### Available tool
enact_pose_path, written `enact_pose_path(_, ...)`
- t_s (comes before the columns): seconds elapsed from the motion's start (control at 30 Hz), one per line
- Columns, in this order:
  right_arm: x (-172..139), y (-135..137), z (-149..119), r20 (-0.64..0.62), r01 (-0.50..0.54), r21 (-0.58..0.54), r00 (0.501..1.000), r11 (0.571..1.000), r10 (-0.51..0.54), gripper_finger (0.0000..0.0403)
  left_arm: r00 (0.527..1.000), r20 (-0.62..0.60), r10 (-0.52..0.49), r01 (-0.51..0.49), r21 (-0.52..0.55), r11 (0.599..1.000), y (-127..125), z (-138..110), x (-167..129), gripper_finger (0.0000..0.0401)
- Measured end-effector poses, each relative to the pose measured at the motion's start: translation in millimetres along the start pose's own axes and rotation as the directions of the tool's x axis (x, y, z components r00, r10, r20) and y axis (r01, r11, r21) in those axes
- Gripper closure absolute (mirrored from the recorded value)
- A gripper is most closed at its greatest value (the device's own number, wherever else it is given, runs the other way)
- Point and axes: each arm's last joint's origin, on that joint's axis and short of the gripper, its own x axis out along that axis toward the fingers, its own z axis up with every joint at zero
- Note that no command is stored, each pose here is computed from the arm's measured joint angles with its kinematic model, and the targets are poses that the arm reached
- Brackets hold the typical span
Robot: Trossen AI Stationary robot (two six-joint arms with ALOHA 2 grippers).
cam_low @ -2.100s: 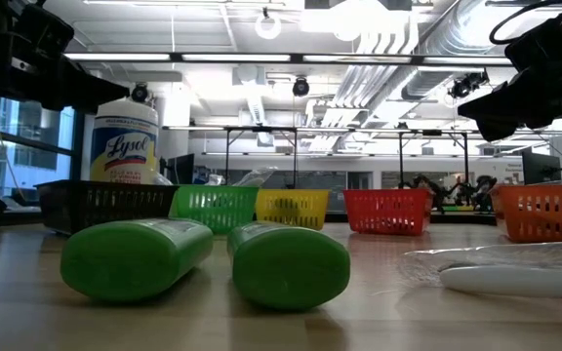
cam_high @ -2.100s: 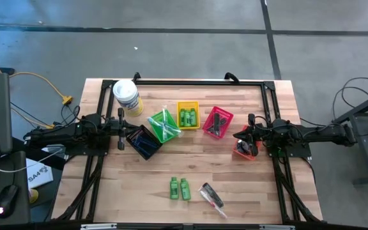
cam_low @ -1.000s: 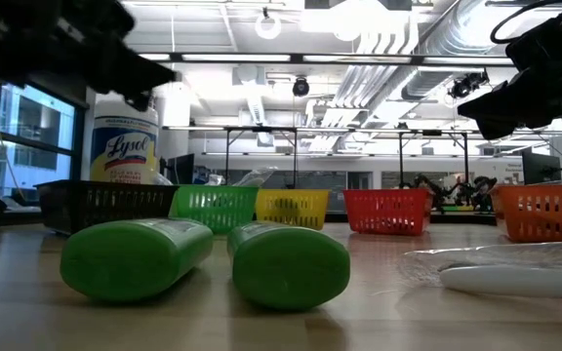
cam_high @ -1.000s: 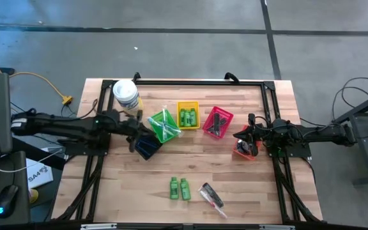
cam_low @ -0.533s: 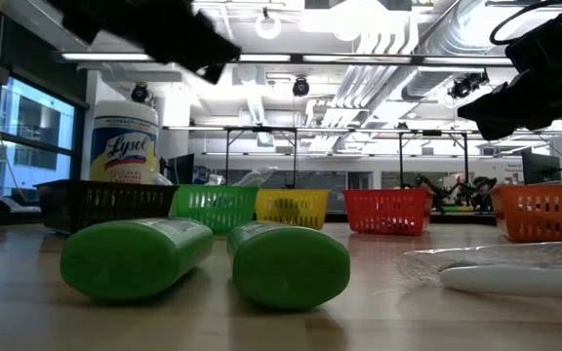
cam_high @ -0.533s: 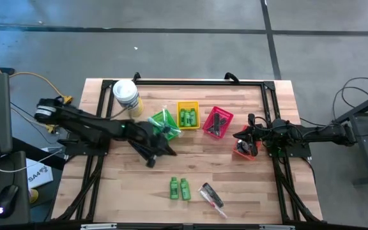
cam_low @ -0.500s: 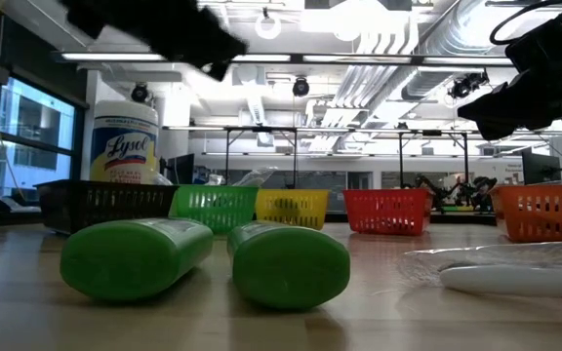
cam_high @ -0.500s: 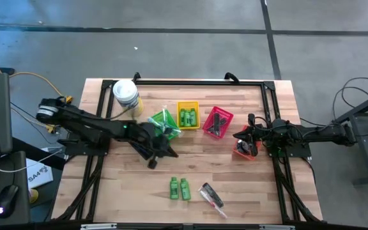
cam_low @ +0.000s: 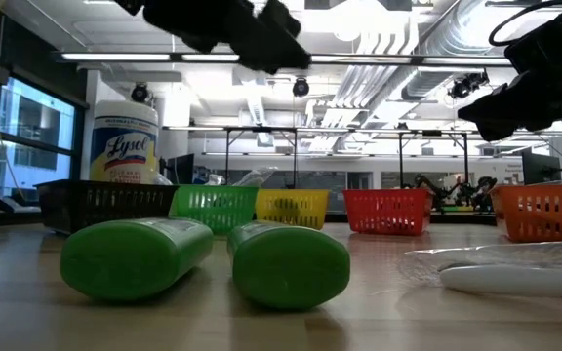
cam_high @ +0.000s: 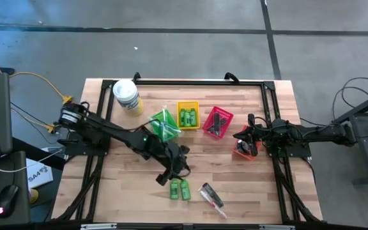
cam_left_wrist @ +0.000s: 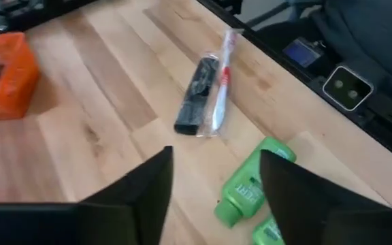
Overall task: Pick & Place Travel size toiletries
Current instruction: Put the green shampoo bottle into the yellow bin
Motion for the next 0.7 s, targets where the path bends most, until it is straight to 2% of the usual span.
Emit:
enact_pose_path(0.1,0,0,0,-0.005,-0.002,0.002,1.000,1.000,0.002,0.0401,0.999,-0.044,-0.028,0.028,0.001,1.000,-7,-4,9,0.0155)
enact_pose_path(0.3,1,0,-1,-0.018,-0.005,0.008,1.000,1.000,0.006,0.0401,0.998,-0.044,-0.054,0.056,0.032,0.998,-17,-7,26,0.0105)
enact_pose_path(0.47,1,0,-1,-0.016,-0.008,0.011,1.000,1.000,0.008,0.0401,0.994,-0.071,-0.085,0.092,0.110,0.990,-29,-12,38,0.0091)
enact_pose_path(0.7,1,0,-1,-0.014,-0.008,0.011,1.000,1.000,0.008,0.0401,0.993,-0.099,-0.070,0.082,0.124,0.989,-29,-26,59,0.0091)
